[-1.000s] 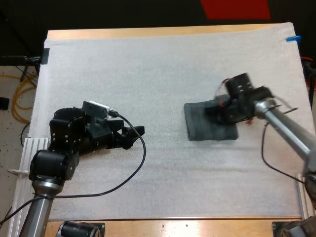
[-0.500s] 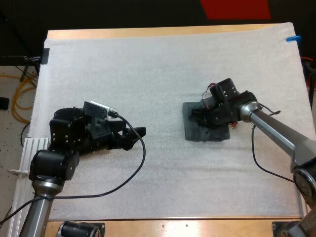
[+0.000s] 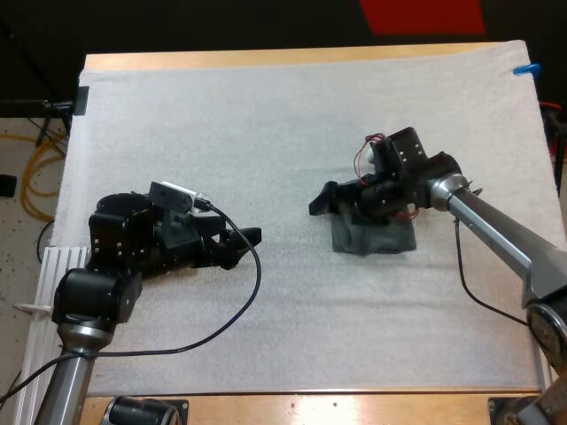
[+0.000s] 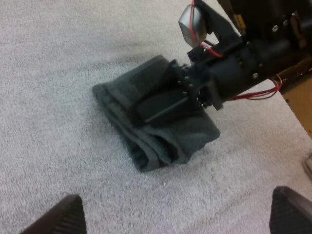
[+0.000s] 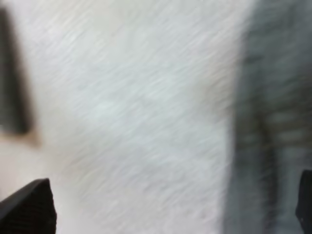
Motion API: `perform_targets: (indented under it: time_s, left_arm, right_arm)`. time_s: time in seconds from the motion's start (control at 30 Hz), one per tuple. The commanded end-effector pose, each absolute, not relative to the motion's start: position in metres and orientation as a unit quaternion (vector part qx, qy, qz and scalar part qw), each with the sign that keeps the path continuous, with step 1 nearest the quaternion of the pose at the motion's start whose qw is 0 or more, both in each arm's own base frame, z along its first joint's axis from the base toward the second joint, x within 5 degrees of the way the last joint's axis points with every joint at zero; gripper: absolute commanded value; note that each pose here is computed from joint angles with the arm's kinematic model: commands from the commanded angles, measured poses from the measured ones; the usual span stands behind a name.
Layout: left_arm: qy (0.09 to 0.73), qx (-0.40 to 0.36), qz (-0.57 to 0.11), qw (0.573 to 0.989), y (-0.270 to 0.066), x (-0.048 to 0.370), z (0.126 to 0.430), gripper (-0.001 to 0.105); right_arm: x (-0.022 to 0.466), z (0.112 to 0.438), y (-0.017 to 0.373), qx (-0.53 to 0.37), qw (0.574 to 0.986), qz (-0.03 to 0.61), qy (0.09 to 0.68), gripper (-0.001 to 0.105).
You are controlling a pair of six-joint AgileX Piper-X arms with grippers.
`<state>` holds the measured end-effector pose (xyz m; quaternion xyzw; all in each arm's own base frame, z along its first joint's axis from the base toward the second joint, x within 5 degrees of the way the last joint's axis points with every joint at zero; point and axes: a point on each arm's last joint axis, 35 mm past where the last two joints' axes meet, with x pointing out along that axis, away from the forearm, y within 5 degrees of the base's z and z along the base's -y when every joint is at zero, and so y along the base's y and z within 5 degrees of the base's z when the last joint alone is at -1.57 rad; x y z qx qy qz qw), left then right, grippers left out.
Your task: Pick towel from pile fold and stack
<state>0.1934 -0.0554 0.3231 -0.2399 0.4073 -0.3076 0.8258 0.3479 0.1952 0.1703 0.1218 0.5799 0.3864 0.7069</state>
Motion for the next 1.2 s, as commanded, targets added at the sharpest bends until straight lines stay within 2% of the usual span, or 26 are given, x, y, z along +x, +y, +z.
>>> perform_targets:
  time_s: [0.0, 0.2, 0.33, 0.43, 0.57, 0.7, 0.9, 1.17]
  left_arm:
    - [0.401, -0.244, -0.312, 0.826, -0.056, 0.194, 0.327, 0.074]
    - [0.4, -0.243, -0.311, 0.827, -0.055, 0.194, 0.328, 0.074]
    - [0.4, -0.243, -0.311, 0.827, -0.055, 0.194, 0.327, 0.074]
    - [0.4, -0.243, -0.311, 0.827, -0.055, 0.194, 0.327, 0.074]
    - [0.399, -0.243, -0.31, 0.828, -0.055, 0.194, 0.328, 0.074]
    - [0.393, -0.242, -0.312, 0.83, -0.056, 0.195, 0.329, 0.074]
    - [0.393, -0.242, -0.312, 0.83, -0.056, 0.195, 0.329, 0.074]
    - [0.395, -0.247, -0.302, 0.832, -0.055, 0.195, 0.328, 0.074]
  right_arm:
    - [0.346, 0.18, 0.199, 0.131, 0.695, 0.419, 0.57, 0.098]
    - [0.343, 0.182, 0.205, 0.13, 0.689, 0.433, 0.566, 0.098]
    - [0.342, 0.2, 0.205, 0.108, 0.705, 0.454, 0.534, 0.098]
    - [0.336, 0.23, 0.198, 0.065, 0.745, 0.441, 0.496, 0.098]
    - [0.318, 0.279, 0.182, 0.002, 0.805, 0.386, 0.451, 0.098]
    - [0.291, 0.323, 0.163, -0.045, 0.841, 0.344, 0.416, 0.098]
    - [0.239, 0.371, 0.133, -0.068, 0.859, 0.311, 0.402, 0.098]
    - [0.177, 0.403, 0.098, -0.078, 0.865, 0.29, 0.403, 0.098]
